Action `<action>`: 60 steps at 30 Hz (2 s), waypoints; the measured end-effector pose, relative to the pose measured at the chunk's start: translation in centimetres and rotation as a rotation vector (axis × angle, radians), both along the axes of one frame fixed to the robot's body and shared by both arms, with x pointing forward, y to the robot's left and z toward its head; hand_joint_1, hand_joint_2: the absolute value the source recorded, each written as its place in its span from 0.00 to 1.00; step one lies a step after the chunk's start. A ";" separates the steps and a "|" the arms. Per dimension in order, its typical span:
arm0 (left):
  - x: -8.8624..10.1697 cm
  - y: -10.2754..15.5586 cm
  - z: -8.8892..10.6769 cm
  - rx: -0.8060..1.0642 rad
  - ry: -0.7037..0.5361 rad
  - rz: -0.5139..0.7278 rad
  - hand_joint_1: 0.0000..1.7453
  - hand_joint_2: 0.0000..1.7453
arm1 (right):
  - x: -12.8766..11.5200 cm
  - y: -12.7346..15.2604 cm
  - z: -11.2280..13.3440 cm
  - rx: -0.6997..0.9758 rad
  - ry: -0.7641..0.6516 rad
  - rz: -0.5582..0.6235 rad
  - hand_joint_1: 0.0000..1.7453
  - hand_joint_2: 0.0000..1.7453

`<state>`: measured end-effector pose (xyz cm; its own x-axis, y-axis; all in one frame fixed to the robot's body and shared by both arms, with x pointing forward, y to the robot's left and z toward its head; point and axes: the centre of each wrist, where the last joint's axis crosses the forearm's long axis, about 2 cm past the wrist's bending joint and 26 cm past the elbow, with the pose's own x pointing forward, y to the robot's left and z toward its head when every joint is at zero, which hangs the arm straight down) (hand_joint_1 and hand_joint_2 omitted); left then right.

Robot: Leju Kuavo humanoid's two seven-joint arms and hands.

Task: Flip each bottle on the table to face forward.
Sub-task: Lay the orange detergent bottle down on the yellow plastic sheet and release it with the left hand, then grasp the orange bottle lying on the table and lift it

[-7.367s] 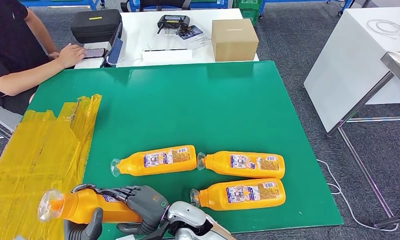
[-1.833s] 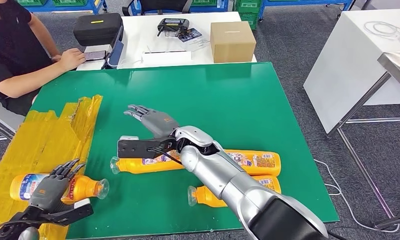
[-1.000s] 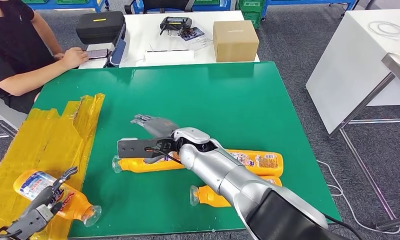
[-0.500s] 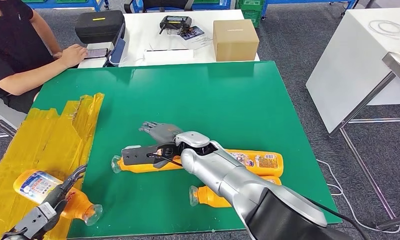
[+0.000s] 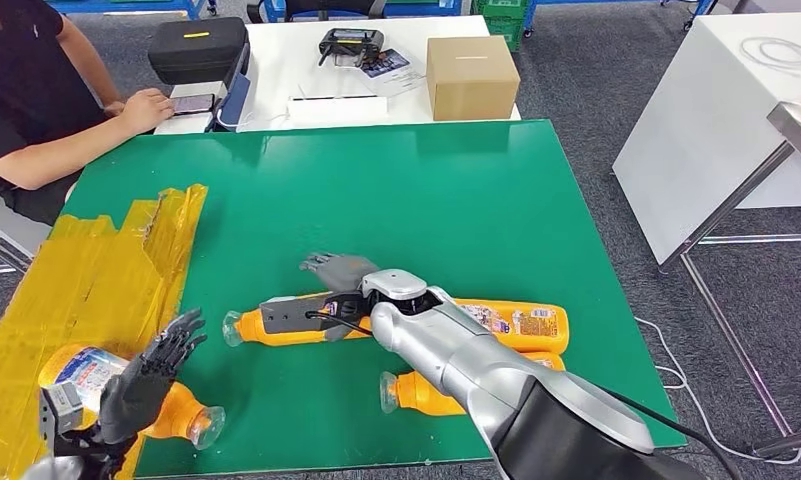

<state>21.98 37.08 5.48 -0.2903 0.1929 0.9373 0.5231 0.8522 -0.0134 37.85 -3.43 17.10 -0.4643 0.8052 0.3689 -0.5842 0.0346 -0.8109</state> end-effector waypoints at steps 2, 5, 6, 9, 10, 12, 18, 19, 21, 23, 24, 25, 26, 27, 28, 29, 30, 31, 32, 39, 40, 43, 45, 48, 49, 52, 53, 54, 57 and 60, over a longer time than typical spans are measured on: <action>0.4 -0.6 0.4 -0.049 -0.023 -0.007 0.00 0.00 | 0.0 -0.5 -0.5 -0.034 0.016 -0.011 0.00 1.00; 0.8 -1.3 1.0 -0.098 -0.052 -0.019 0.00 0.00 | 0.0 -1.3 -1.5 -0.095 0.051 -0.031 0.00 1.00; 0.9 -1.5 1.1 -0.108 -0.058 -0.023 0.00 0.00 | 0.0 -1.6 -1.8 -0.114 0.062 -0.038 0.00 1.00; 1.3 -2.0 1.3 -0.125 -0.071 -0.029 0.00 0.00 | -0.1 -2.4 -2.7 -0.149 0.085 -0.057 0.00 1.00; 1.4 -2.1 1.4 -0.126 -0.074 -0.029 0.00 0.00 | -0.2 -2.6 -2.9 -0.156 0.090 -0.062 0.00 1.00; 1.6 -2.4 1.5 -0.129 -0.079 -0.029 0.00 0.00 | -0.2 -2.9 -3.2 -0.165 0.095 -0.069 0.00 1.00; 1.8 -2.7 1.6 -0.140 -0.085 -0.030 0.00 0.00 | -0.1 -3.4 -3.5 -0.177 0.101 -0.080 0.00 1.00; 1.8 -2.8 1.6 -0.143 -0.085 -0.033 0.00 0.00 | 0.0 -3.5 -3.5 -0.179 0.101 -0.083 0.00 1.00; 1.9 -2.9 1.7 -0.154 -0.088 -0.043 0.00 0.00 | 0.0 -3.5 -3.6 -0.181 0.098 -0.091 0.00 1.00; 2.1 -3.0 1.8 -0.165 -0.092 -0.054 0.00 0.00 | -0.1 -3.7 -3.8 -0.177 0.085 -0.105 0.00 1.00; 2.2 -3.1 1.8 -0.168 -0.094 -0.057 0.00 0.00 | -0.1 -3.8 -3.9 -0.173 0.074 -0.114 0.00 1.00; 2.2 -3.2 1.9 -0.170 -0.096 -0.060 0.00 0.00 | -0.2 -3.9 -4.1 -0.166 0.062 -0.124 0.06 1.00; 2.3 -3.2 1.9 -0.172 -0.097 -0.062 0.00 0.00 | -0.2 -4.0 -4.2 -0.159 0.050 -0.134 0.27 1.00; 2.3 -3.3 1.9 -0.172 -0.098 -0.065 0.00 0.00 | -0.2 -4.1 -4.4 -0.153 0.044 -0.143 0.52 1.00; 2.4 -3.4 1.9 -0.172 -0.098 -0.069 0.00 0.00 | -0.3 -4.2 -4.5 -0.148 0.040 -0.150 0.77 1.00; 2.4 -3.6 1.9 -0.171 -0.098 -0.073 0.00 0.00 | -0.4 -4.3 -4.7 -0.145 0.040 -0.156 0.96 1.00; 2.5 -3.7 2.0 -0.171 -0.098 -0.078 0.00 0.00 | -0.4 -4.4 -4.9 -0.142 0.041 -0.162 1.00 1.00; 2.5 -3.9 2.0 -0.171 -0.098 -0.081 0.00 0.00 | -0.5 -4.5 -5.0 -0.139 0.040 -0.166 1.00 1.00; 2.5 -4.0 2.0 -0.171 -0.098 -0.083 0.00 0.00 | -0.6 -4.5 -5.2 -0.134 0.038 -0.169 1.00 1.00; 2.5 -4.6 2.1 -0.184 -0.104 -0.094 0.00 0.00 | -0.9 -4.7 -5.7 -0.104 0.014 -0.185 1.00 1.00; 2.5 -4.6 2.1 -0.184 -0.104 -0.094 0.00 0.00 | -0.9 -4.7 -5.7 -0.104 0.014 -0.185 1.00 1.00; 2.5 -4.6 2.1 -0.184 -0.104 -0.094 0.00 0.00 | -0.9 -4.7 -5.7 -0.104 0.014 -0.185 1.00 1.00; 2.5 -4.6 2.1 -0.184 -0.104 -0.094 0.00 0.00 | -1.0 -4.7 -5.7 -0.104 0.014 -0.185 1.00 1.00; 2.5 -4.6 2.1 -0.185 -0.105 -0.094 0.00 0.00 | -1.0 -4.7 -5.8 -0.102 0.013 -0.186 1.00 1.00; 2.5 -4.6 2.1 -0.185 -0.105 -0.093 0.00 0.00 | -1.0 -4.7 -5.8 -0.102 0.012 -0.186 1.00 1.00; 2.5 -4.7 2.1 -0.194 -0.106 -0.093 0.00 0.00 | -1.3 -4.8 -6.1 -0.115 0.000 -0.181 1.00 1.00; 2.6 -4.7 2.1 -0.188 -0.107 -0.087 0.00 0.00 | -1.3 -4.9 -6.3 -0.127 -0.004 -0.178 1.00 1.00; 2.6 -4.6 2.2 -0.177 -0.108 -0.080 0.00 0.00 | -1.4 -5.0 -6.4 -0.137 -0.005 -0.176 1.00 1.00; 2.9 -4.6 2.3 -0.138 -0.112 -0.059 0.00 0.00 | -1.3 -5.1 -6.4 -0.147 -0.001 -0.180 1.00 1.00; 3.0 -4.7 2.4 -0.132 -0.116 -0.056 0.00 0.00 | -1.2 -5.2 -6.4 -0.145 0.002 -0.183 1.00 1.00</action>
<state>24.99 32.40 7.83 -0.3801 0.3307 0.8638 0.5746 0.8163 -0.0597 36.60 -8.65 10.69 -0.3048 0.9207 0.2437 -0.5801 0.0234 -0.8142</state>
